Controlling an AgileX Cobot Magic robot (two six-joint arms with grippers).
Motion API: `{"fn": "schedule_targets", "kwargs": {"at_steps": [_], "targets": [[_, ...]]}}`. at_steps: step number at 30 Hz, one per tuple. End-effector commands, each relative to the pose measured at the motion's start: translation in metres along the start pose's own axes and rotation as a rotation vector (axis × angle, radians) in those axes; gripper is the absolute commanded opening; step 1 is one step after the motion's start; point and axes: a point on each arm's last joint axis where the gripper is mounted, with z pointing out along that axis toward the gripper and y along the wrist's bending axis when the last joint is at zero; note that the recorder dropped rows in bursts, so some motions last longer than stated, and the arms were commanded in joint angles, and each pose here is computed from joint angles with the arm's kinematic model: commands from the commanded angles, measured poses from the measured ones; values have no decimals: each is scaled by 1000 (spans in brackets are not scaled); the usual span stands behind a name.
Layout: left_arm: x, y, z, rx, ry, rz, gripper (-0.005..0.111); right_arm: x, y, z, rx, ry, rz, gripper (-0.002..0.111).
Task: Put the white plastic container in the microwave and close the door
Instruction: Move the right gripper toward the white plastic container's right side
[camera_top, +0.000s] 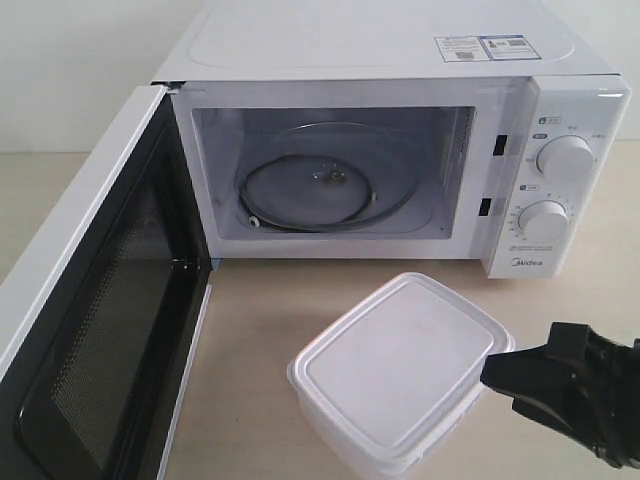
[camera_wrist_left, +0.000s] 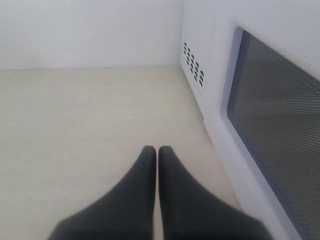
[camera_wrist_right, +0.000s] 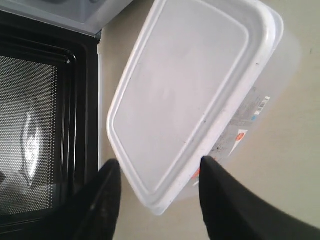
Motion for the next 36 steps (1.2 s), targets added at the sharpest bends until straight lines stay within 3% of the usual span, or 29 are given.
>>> {"fn": "schedule_targets", "kwargs": {"at_steps": [1,10,18,27,36], "targets": [[1,0,0,0,1,-12,4,2,-1,0,-7,5,1,47],[1,0,0,0,1,-12,4,4,5,0,-64,34,8,47],[1,0,0,0,1,-12,4,15,-9,4,99,33,1,47],[1,0,0,0,1,-12,4,21,3,13,191,36,-9,47],[1,0,0,0,1,-12,4,28,6,15,341,-108,54,47]]}}
